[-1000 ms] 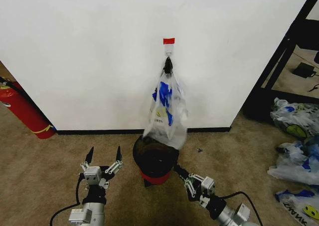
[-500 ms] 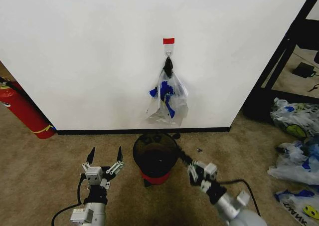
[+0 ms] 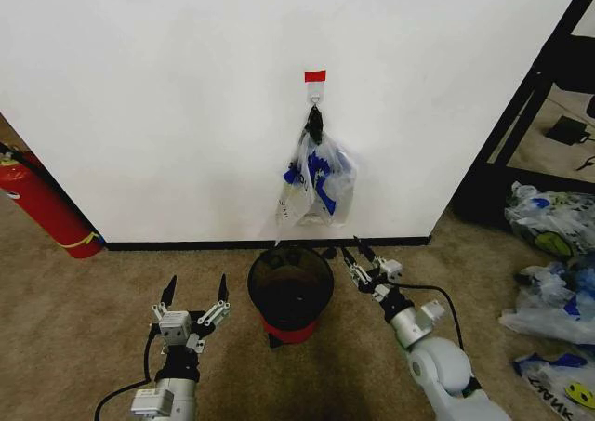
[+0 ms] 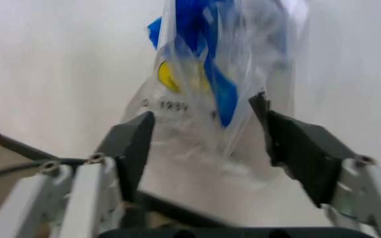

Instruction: Pick up the garbage bag from the wall and place it over the trash bin.

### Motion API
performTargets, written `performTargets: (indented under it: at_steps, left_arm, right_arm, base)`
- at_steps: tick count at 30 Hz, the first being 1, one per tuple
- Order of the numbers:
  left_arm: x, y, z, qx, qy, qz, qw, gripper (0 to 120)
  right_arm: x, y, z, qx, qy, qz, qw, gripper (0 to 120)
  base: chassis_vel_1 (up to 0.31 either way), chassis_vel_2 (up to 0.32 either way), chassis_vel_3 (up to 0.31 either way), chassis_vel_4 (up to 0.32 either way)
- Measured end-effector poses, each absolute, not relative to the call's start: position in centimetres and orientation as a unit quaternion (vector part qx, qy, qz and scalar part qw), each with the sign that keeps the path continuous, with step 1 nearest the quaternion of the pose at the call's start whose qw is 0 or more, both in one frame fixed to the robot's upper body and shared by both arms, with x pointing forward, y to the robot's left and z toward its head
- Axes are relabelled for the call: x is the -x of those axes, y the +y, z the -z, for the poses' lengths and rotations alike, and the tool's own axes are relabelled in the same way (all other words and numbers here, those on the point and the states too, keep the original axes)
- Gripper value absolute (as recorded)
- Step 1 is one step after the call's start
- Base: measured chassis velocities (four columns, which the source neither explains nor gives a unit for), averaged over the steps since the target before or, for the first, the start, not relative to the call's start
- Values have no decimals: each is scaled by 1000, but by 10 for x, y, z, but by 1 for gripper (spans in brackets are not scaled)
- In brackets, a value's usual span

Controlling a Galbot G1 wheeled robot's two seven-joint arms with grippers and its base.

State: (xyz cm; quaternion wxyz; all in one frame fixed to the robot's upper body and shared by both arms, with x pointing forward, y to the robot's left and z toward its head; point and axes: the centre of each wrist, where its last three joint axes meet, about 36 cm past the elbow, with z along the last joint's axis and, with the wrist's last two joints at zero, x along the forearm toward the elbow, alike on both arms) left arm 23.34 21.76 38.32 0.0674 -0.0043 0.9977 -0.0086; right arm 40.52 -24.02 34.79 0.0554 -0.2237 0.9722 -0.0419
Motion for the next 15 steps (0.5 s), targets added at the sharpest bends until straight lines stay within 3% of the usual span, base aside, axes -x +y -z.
performTargets:
  at_steps: [8, 15]
  left_arm:
    - [-234, 221, -382, 9, 998, 6, 65, 100]
    - [-234, 223, -380, 13, 998, 6, 63, 100]
  right_arm:
    - [-464, -230, -363, 220, 946, 210, 108, 97]
    - [-500, -204, -362, 206, 943, 234, 118, 100]
  base:
    - [0, 0, 0, 0]
    - [0, 0, 0, 0]
